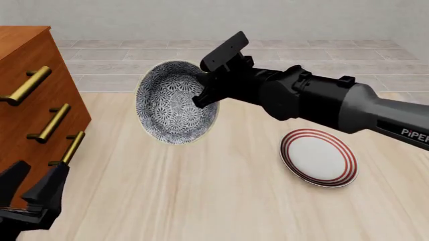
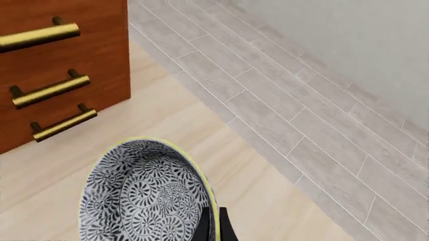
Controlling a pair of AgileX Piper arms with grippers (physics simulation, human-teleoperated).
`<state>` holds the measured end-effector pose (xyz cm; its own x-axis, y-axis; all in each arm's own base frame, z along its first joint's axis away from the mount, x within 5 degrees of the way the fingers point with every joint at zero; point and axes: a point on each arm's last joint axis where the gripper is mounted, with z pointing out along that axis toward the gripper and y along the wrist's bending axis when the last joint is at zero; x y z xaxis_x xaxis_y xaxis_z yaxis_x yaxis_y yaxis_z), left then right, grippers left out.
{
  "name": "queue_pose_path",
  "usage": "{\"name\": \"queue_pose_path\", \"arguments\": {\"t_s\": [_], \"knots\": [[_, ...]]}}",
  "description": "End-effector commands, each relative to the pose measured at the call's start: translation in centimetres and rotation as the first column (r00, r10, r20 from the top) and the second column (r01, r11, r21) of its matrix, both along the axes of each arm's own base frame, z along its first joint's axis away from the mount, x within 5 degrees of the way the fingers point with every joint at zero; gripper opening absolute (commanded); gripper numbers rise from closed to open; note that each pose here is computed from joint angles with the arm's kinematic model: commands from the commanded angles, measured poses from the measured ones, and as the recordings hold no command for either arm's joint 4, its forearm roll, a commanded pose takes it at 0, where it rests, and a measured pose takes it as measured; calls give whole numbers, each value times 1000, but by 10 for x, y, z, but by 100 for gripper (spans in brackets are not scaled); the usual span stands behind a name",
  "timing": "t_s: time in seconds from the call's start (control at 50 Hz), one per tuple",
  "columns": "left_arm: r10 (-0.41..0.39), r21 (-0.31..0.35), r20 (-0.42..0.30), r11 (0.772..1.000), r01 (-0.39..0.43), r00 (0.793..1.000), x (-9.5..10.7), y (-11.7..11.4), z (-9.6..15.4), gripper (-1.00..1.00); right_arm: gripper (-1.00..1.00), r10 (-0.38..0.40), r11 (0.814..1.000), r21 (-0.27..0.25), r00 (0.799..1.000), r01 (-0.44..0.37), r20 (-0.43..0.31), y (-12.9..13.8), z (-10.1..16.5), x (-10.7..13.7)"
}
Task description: Put the bowl on top of the cabinet.
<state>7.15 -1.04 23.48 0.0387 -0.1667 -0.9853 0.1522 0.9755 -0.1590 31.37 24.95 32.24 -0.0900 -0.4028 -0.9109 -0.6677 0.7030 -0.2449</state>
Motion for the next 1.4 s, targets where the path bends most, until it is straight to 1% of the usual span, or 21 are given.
{"name": "queue_pose_path", "arguments": {"t_s": [0.02,0.2,0.26,0.28,0.32,0.36,0.48,0.5,0.52,0.6,0.64,0.66,0.68,0.72,0.94,0.96,1.08,1.1,1.14,1.28,1.4], "knots": [[-73,-112,-31,991,69,997,12,-7,11,100,-100,2,1000,29,1000,-2,9,-3,8,-8],[-99,-144,-35,985,93,994,23,-12,22,100,-100,13,1000,27,1000,-14,26,-4,14,-14],[-79,-119,-48,990,73,996,32,-12,27,100,-100,17,1000,25,999,-17,34,-5,16,-16],[-88,-68,-49,994,84,995,35,-14,31,100,-100,18,1000,25,999,-19,36,-5,17,-16],[-103,-159,-76,983,90,992,43,-17,33,100,-100,18,999,26,999,-19,39,-6,18,-17],[-98,-54,-53,994,95,994,44,-18,41,100,-100,18,999,26,999,-19,41,-6,18,-17],[-124,-100,-102,988,114,987,59,-25,44,100,-100,17,1000,18,999,-18,50,-7,17,-16],[-128,-99,-101,988,118,987,60,-26,44,100,-100,16,1000,18,999,-17,50,-8,17,-15],[-135,-56,-100,990,129,986,63,-28,46,100,-100,14,1000,19,999,-15,49,-7,18,-14],[-144,-74,-125,988,135,982,71,-31,44,100,-100,15,1000,17,998,-16,54,-7,19,-14],[-149,-51,-128,988,144,981,73,-33,47,100,-100,15,1000,18,998,-16,53,-7,19,-14],[-160,-84,-148,985,149,976,76,-35,45,100,-100,16,1000,17,998,-17,55,-7,19,-15],[-153,-54,-151,988,146,977,78,-35,47,100,-100,16,1000,17,998,-17,54,-7,19,-15],[-141,-47,-165,990,135,976,81,-34,49,100,-100,14,1000,18,999,-15,53,-8,18,-14],[-184,-59,-224,983,175,957,95,-47,56,100,-100,23,1000,16,998,-23,55,-7,18,-17],[-181,-32,-216,983,179,959,95,-47,59,100,-100,22,1000,17,998,-23,55,-7,18,-17],[-191,-43,-214,982,186,958,97,-49,69,100,-100,31,999,15,998,-32,56,-4,17,-19],[-188,-18,-209,982,188,960,97,-49,72,100,-100,33,999,14,998,-34,58,-4,17,-20],[-191,-50,-239,982,185,952,103,-51,71,100,-100,38,999,12,998,-38,58,-3,16,-21],[-208,-42,-274,978,204,939,112,-59,72,100,-100,46,999,13,997,-47,65,-4,19,-27],[-227,-68,-296,974,217,928,120,-67,69,100,-100,54,998,12,996,-55,74,-5,22,-31]]}}
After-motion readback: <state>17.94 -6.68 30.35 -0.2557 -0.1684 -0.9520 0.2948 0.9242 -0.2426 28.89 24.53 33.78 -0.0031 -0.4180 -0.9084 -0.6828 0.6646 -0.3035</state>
